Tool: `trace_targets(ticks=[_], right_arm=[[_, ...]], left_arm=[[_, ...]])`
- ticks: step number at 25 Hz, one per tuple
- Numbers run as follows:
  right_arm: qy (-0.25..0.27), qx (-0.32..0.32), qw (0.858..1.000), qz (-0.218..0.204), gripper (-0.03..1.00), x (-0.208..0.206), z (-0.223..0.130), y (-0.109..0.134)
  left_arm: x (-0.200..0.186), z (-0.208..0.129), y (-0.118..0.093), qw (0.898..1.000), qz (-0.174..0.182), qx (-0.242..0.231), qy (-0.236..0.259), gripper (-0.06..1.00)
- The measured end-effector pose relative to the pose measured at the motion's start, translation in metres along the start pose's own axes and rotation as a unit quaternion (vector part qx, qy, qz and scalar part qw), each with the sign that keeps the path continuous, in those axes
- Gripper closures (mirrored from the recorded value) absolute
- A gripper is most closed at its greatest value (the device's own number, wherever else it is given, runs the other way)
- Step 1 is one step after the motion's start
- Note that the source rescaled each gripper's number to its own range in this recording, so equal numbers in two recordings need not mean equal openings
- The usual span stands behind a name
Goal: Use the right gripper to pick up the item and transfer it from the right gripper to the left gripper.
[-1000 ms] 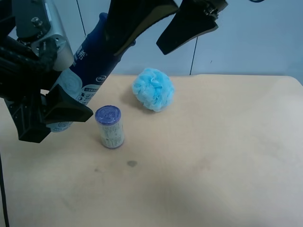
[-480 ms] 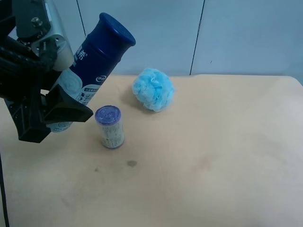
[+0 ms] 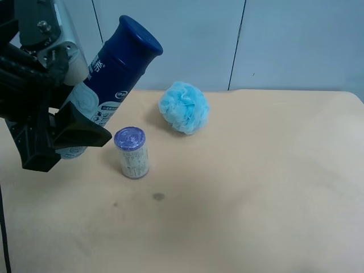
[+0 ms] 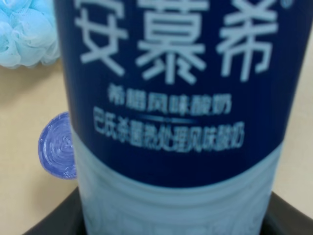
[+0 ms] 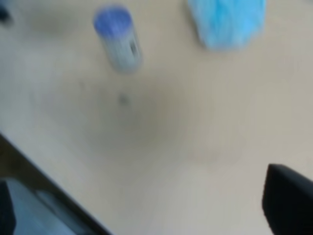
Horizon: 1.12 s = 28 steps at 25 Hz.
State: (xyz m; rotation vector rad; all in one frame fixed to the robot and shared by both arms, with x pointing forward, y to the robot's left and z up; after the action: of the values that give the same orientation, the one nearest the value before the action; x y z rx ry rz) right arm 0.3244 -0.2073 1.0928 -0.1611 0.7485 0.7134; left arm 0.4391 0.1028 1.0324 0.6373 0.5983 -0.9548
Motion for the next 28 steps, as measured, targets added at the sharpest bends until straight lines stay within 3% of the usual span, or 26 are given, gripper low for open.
trace_targets(ticks=[9, 17, 28], right_arm=[[0.017, -0.014, 0.997, -0.073, -0.03, 0.025, -0.09, -0.035], [-0.069, 0.003, 0.995, -0.067, -0.03, 0.029, -0.094, -0.036], [-0.08, 0.001, 0.995, -0.065, -0.03, 0.029, -0.092, -0.036]], left_arm=[[0.0, -0.002, -0.002, 1.0, -0.004, 0.0, 0.006, 0.9], [0.0, -0.002, -0.002, 1.0, -0.004, 0.0, 0.006, 0.9], [0.0, -0.002, -0.002, 1.0, -0.004, 0.0, 0.006, 0.9]])
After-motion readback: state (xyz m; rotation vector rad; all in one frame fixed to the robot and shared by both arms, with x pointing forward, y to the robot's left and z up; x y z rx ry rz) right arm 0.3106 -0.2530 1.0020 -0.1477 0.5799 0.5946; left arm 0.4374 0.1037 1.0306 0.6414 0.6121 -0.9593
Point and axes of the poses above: a point on each arm's last joint axis where the gripper is mounted, x pointing out along that axis toward the gripper, y along the wrist's bending axis when the last joint is at zero, z = x × y, the point moved 9 cm from there along x, pointing out along that axis toward the gripper, and after that the axes turned 2 degrees about x, right-handed, at the moved point
